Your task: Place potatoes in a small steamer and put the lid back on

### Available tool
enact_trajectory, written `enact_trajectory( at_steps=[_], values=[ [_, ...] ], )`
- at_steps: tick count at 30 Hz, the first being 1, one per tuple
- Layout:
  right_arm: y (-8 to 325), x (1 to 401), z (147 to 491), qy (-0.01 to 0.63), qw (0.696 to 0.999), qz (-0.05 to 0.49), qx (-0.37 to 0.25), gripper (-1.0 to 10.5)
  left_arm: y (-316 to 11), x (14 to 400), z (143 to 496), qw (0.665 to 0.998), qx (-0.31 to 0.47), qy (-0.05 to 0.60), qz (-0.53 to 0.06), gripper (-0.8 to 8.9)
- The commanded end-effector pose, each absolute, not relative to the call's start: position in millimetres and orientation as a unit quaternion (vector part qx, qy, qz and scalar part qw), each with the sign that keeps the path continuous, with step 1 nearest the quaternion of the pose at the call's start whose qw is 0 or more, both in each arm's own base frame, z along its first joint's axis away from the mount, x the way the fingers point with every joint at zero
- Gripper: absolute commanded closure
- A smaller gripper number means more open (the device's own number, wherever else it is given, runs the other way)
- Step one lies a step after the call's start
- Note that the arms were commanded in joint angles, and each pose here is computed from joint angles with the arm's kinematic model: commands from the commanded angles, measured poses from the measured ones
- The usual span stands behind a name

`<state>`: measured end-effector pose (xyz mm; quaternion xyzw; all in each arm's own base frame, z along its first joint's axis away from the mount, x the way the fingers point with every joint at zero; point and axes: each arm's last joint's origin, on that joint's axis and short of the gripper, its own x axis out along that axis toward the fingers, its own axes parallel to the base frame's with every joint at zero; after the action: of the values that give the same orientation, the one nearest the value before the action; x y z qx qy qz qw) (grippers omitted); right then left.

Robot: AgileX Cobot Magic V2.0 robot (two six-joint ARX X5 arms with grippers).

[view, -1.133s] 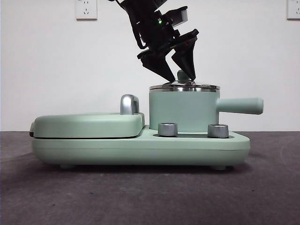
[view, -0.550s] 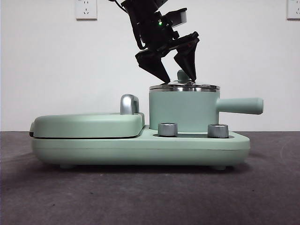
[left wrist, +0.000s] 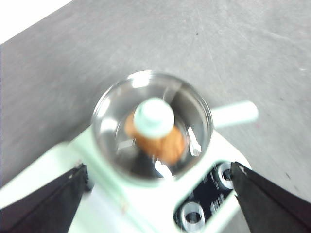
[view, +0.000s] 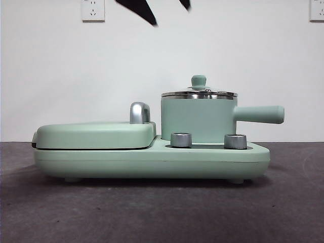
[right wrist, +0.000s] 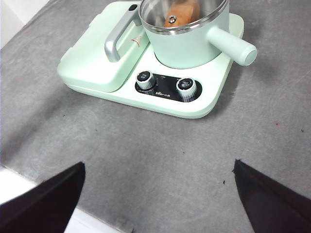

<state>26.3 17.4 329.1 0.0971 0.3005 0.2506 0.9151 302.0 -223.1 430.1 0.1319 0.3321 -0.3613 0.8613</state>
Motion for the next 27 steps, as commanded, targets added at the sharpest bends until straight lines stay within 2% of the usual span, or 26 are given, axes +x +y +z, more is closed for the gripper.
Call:
enact_trajectory(
  at_steps=[1,4,7,13,17,27],
  values=[
    [17.4,26.1,331.4,0.295,0.916,0.252,0.102,4.6,-204.7,283.1,454.3,0.869,0.118,0.321,-0.358,3.36],
    [17.6,25.9,331.5,0.295,0.915,0.255,0.102,4.6,-177.4,250.6,473.1,0.874,0.100,0.313,-0.359,3.37],
    [17.6,25.9,331.5,0.295,0.915,0.255,0.102,4.6,-159.8,224.5,469.5,0.871,0.100,0.316,-0.363,3.37],
    [18.1,25.6,331.6,0.296,0.912,0.265,0.103,4.6,-130.4,182.6,427.5,0.862,0.104,0.343,-0.359,3.37],
    [18.8,25.2,331.7,0.296,0.907,0.282,0.099,4.6,-112.9,156.2,393.1,0.862,0.075,0.355,-0.355,3.42],
    [19.7,24.6,331.9,0.294,0.902,0.302,0.093,4.6,-75.2,99.9,341.0,0.888,-0.025,0.300,-0.349,3.51]
  ],
)
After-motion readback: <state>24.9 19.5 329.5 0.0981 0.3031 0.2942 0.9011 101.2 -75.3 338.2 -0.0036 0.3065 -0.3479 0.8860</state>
